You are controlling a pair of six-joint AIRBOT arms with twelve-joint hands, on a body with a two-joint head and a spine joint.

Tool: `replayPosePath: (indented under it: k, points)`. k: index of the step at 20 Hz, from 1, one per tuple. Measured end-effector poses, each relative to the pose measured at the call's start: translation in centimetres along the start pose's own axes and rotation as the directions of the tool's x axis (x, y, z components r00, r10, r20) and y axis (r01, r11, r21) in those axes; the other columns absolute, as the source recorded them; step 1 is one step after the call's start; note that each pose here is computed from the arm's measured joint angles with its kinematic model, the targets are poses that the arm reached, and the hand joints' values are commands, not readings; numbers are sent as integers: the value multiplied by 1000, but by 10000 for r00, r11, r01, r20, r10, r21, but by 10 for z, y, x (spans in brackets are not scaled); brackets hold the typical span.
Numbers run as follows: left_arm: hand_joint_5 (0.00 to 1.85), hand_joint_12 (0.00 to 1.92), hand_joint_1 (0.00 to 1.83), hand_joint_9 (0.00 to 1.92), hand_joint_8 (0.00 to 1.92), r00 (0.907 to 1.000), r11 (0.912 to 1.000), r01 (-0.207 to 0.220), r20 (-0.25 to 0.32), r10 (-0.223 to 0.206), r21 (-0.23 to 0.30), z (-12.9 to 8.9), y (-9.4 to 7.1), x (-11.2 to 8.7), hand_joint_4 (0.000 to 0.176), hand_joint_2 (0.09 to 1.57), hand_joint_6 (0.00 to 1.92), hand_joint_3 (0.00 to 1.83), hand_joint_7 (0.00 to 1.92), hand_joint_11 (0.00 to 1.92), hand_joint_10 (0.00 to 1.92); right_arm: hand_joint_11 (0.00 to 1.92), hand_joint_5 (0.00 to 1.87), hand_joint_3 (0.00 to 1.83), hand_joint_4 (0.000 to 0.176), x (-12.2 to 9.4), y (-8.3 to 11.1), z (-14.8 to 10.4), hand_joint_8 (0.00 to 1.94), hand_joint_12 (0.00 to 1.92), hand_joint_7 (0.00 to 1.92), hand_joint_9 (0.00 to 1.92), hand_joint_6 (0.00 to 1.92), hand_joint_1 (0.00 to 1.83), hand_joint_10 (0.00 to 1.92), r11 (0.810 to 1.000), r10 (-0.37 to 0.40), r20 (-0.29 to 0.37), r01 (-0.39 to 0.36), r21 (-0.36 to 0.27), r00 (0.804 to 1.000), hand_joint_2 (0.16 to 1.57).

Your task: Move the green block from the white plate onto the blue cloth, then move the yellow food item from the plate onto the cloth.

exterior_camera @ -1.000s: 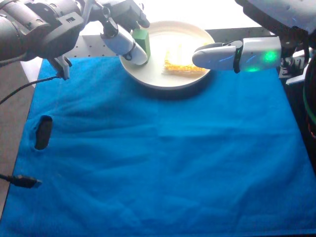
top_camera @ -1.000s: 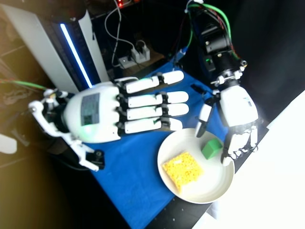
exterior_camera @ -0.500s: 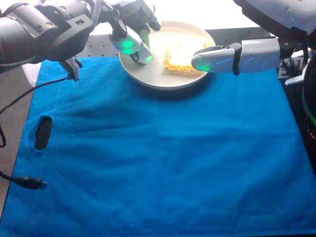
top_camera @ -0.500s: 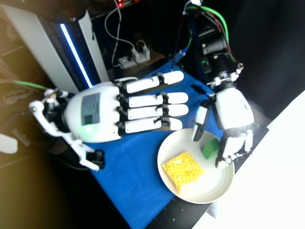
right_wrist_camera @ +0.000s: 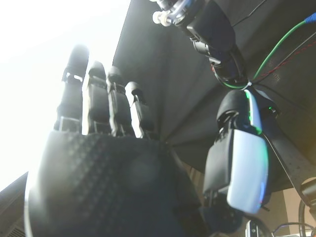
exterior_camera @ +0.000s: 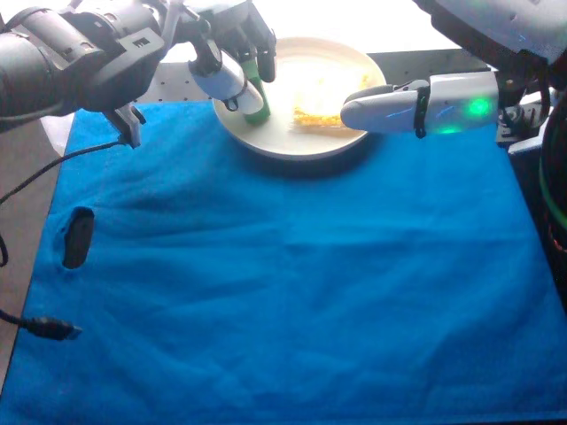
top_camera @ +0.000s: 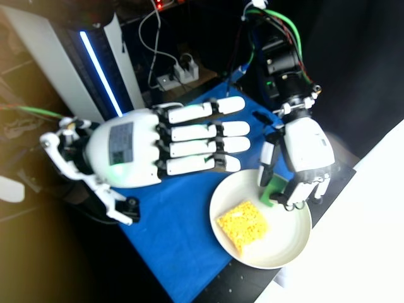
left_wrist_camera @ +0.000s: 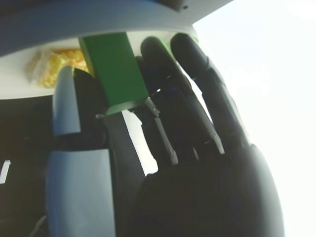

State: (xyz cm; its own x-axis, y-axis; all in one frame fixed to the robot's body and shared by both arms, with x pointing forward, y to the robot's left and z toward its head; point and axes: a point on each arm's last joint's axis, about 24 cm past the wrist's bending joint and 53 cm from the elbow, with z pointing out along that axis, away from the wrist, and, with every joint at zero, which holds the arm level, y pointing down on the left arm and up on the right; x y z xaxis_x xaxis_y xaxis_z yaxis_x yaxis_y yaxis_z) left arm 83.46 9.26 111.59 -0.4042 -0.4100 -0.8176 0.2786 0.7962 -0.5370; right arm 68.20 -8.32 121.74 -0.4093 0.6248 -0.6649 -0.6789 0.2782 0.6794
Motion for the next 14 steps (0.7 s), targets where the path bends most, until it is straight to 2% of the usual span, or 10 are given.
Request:
replayPosePath:
  k: [3,4,5,6,8,9,10,11,12,14]
  points:
    - [1015,1347,1364,908,951,9999,9999,158,18,-158,-32,-1,2,-1,0,1101,814,0,999,608,1234,0,62,1,110,1,0,0,0,804,116,140,4,426,7,10000,10,-7,-10,-12,10000,953]
    - [991,1264,1218,896,1062,9998,9998,174,-9,-174,9,-3,0,-2,28,1123,942,0,945,547,615,0,63,3,101,1,0,0,2,814,136,136,2,444,3,10000,19,-12,-19,-17,10000,975]
    - [991,1264,1218,896,1062,9998,9998,203,-1,-203,77,-6,-1,-4,28,1123,942,0,945,547,615,0,63,3,101,1,1,0,2,814,136,136,2,444,3,10000,22,-11,-22,-22,10000,975]
    - [1050,1201,1362,934,900,9997,9995,225,60,-227,201,-11,-4,-10,0,1088,806,0,1019,644,1136,0,69,8,96,1,0,0,4,852,159,144,1,459,4,10000,20,-7,-20,-11,10000,997]
    - [1080,1173,1366,896,880,9992,9988,314,240,-323,382,-19,-6,-22,0,1089,796,0,1024,621,1178,0,69,6,96,1,0,0,2,880,158,147,0,469,4,10000,20,-6,-20,-14,10000,1003]
    - [969,991,1365,866,813,9981,9973,406,436,-433,610,-28,-8,-34,0,1099,999,0,1099,559,1146,0,67,3,85,0,0,0,2,877,161,154,0,474,4,10000,41,17,-41,-4,10000,1022]
    - [1039,1565,1260,1010,842,9977,9965,380,525,-420,743,-34,-10,-40,15,1082,873,0,1079,843,1276,0,71,0,97,0,0,0,1,796,162,140,0,487,4,10000,49,30,-49,-2,10000,1009]
    - [1039,1565,1260,1010,842,9974,9957,342,600,-394,858,-39,-12,-45,15,1082,873,0,1079,843,1276,0,71,0,97,-1,0,0,1,796,162,140,0,487,4,10000,75,68,-75,24,9999,1009]
    - [1084,1196,1360,1091,628,9971,9941,266,676,-338,1047,-47,-14,-50,0,1049,652,0,1164,879,1072,0,74,0,103,-3,-1,0,1,752,166,141,0,497,4,9999,149,159,-150,63,9998,994]
    - [1064,905,1396,1154,650,9978,9900,55,651,-148,1413,-60,-24,-50,0,1037,608,2,1161,894,974,0,58,5,89,-4,-2,0,1,843,157,150,0,438,6,9998,191,221,-193,95,9996,1026]
